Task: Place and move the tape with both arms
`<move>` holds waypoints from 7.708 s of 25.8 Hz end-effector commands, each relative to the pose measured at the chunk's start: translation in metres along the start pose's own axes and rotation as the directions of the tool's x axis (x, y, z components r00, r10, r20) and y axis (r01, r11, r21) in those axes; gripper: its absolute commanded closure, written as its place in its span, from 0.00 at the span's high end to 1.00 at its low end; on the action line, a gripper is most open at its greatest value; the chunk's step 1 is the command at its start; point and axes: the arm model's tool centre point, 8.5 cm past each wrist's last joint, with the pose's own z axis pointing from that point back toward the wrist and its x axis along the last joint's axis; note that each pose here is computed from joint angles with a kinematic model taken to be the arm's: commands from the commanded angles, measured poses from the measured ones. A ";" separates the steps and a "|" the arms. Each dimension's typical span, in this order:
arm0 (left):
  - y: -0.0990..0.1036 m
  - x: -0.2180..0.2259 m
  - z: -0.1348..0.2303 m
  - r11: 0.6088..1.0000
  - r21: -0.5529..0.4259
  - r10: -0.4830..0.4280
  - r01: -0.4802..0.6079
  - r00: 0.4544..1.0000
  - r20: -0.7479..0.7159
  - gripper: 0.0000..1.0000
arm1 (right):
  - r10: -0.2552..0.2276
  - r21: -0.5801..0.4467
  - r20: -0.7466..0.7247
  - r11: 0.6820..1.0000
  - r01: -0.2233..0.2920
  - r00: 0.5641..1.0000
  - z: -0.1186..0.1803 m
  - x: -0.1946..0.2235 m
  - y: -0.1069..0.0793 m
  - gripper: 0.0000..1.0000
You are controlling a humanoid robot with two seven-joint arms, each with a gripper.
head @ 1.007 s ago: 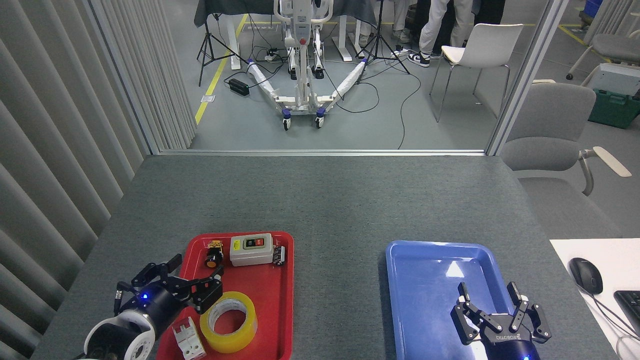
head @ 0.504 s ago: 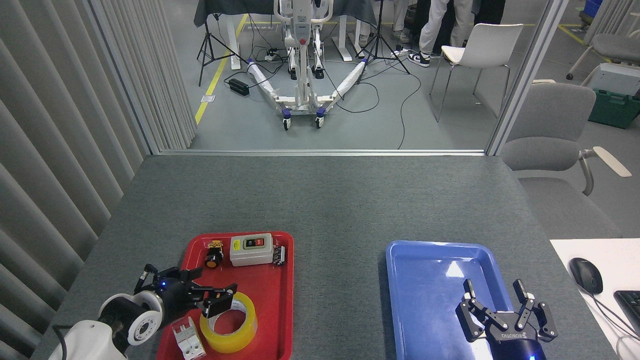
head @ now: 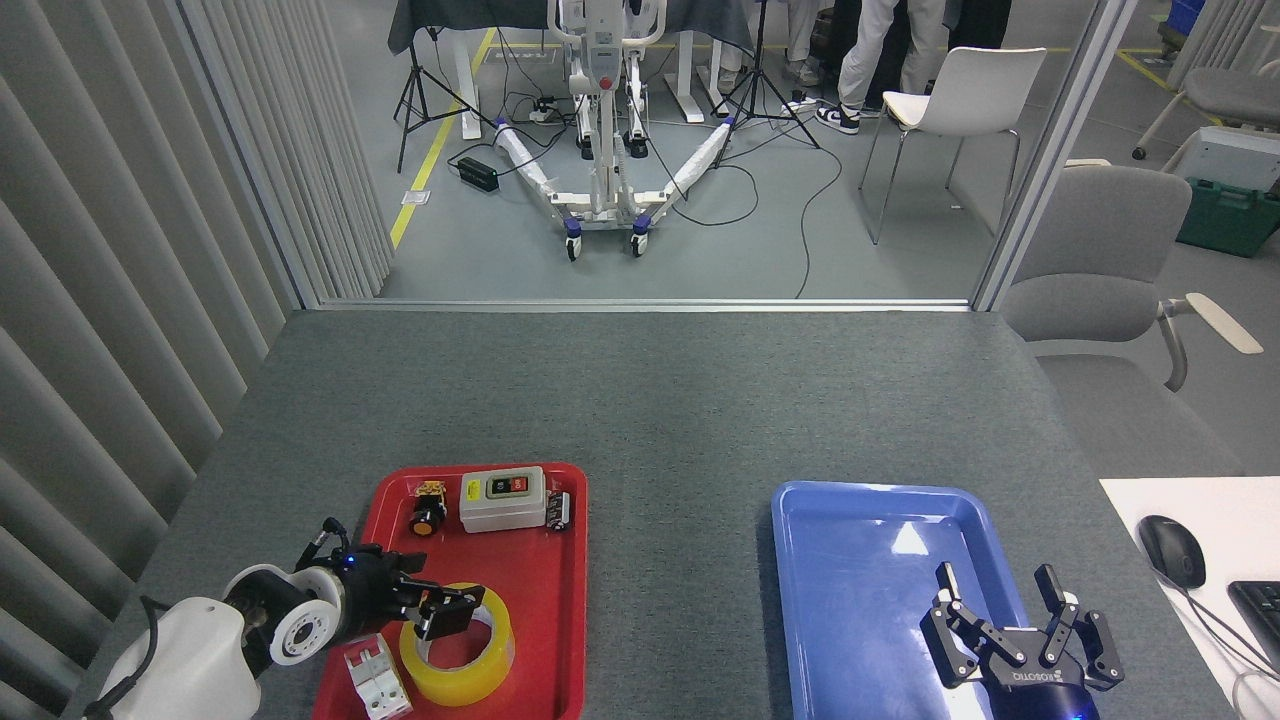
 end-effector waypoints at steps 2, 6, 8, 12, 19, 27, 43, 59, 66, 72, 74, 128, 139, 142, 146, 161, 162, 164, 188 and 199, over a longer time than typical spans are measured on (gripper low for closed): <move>-0.012 -0.008 0.003 0.999 -0.053 -0.012 0.012 1.000 -0.004 0.90 | -0.014 0.001 0.000 1.000 0.014 1.000 0.001 0.003 0.001 0.99; -0.027 -0.018 0.000 0.994 -0.108 -0.003 0.000 1.000 -0.024 0.88 | 0.006 -0.004 -0.010 1.000 -0.006 1.000 0.001 0.000 0.000 0.99; -0.029 -0.019 -0.001 0.992 -0.129 -0.011 0.008 1.000 -0.025 0.86 | 0.033 -0.005 -0.008 0.999 -0.033 0.999 0.002 0.006 0.002 0.99; -0.027 -0.021 -0.003 0.985 -0.168 -0.032 0.027 0.999 -0.029 0.81 | 0.050 -0.009 -0.020 0.999 -0.050 0.999 0.005 0.010 0.003 0.99; -0.032 -0.023 -0.006 0.964 -0.263 -0.040 0.030 0.999 -0.033 0.66 | 0.041 -0.011 -0.013 0.999 -0.041 0.999 0.006 0.012 0.002 0.99; -0.020 -0.016 -0.014 0.947 -0.297 -0.128 0.124 0.992 0.008 0.34 | 0.018 -0.019 0.006 1.000 -0.018 1.000 0.006 0.021 0.001 0.99; 0.055 0.009 -0.002 0.977 -0.042 -0.200 0.210 0.965 0.172 0.00 | 0.018 -0.015 0.032 1.000 -0.017 0.999 0.006 0.027 0.003 0.99; 0.110 0.127 -0.043 0.806 0.457 -0.013 -0.376 0.761 0.649 0.00 | -0.004 0.003 0.089 1.000 0.004 0.996 0.016 0.035 0.008 1.00; 0.072 0.133 -0.065 0.775 0.345 0.142 -0.529 0.678 0.721 0.00 | -0.026 0.027 0.341 0.999 0.018 0.940 0.060 0.028 0.005 1.00; 0.054 0.159 -0.074 0.818 0.289 0.138 -0.497 0.658 0.740 0.00 | -0.055 0.031 0.613 0.999 0.045 0.788 0.071 0.040 -0.004 1.00; 0.051 0.171 -0.077 0.832 0.274 0.127 -0.482 0.648 0.751 0.00 | -0.049 0.023 0.619 0.999 0.044 0.784 0.070 0.040 -0.006 1.00; 0.081 0.250 -0.083 0.878 0.275 -0.005 -0.392 0.567 0.823 0.98 | -0.102 0.094 0.638 0.994 0.054 0.763 0.100 0.055 0.007 0.02; 0.074 0.119 -0.058 0.798 0.390 0.092 -0.460 0.733 0.674 0.98 | -0.092 0.178 0.620 0.984 -0.026 0.779 0.100 0.047 0.014 0.00; 0.060 0.069 -0.040 0.798 0.434 0.111 -0.418 0.809 0.577 0.98 | -0.077 0.163 0.625 0.986 -0.034 0.777 0.091 0.046 0.010 0.00; 0.042 0.023 -0.015 0.771 0.538 0.128 -0.342 0.910 0.395 0.98 | -0.074 0.204 0.603 0.977 -0.064 0.794 0.054 0.041 -0.003 0.00; -0.087 -0.010 0.075 0.625 0.779 0.439 0.044 0.806 -0.397 0.99 | -0.064 0.588 0.252 0.803 -0.100 0.966 -0.048 0.021 -0.005 0.01; -0.089 -0.011 0.076 0.624 0.780 0.451 0.051 0.792 -0.412 0.99 | -0.067 0.619 0.249 0.778 -0.106 0.966 -0.050 0.024 -0.001 0.03; -0.091 -0.013 0.076 0.640 0.767 0.445 0.044 0.792 -0.417 0.99 | -0.105 0.719 0.232 0.688 -0.098 0.967 -0.052 0.029 0.003 0.02; -0.065 0.007 0.079 0.658 0.753 0.337 -0.019 0.901 -0.272 0.99 | -0.136 0.883 -0.026 0.460 0.086 0.990 -0.062 0.056 0.030 1.00; -0.068 0.004 0.083 0.651 0.758 0.358 -0.033 0.895 -0.268 0.99 | -0.127 0.694 -0.042 0.710 0.121 0.991 -0.073 0.039 0.011 1.00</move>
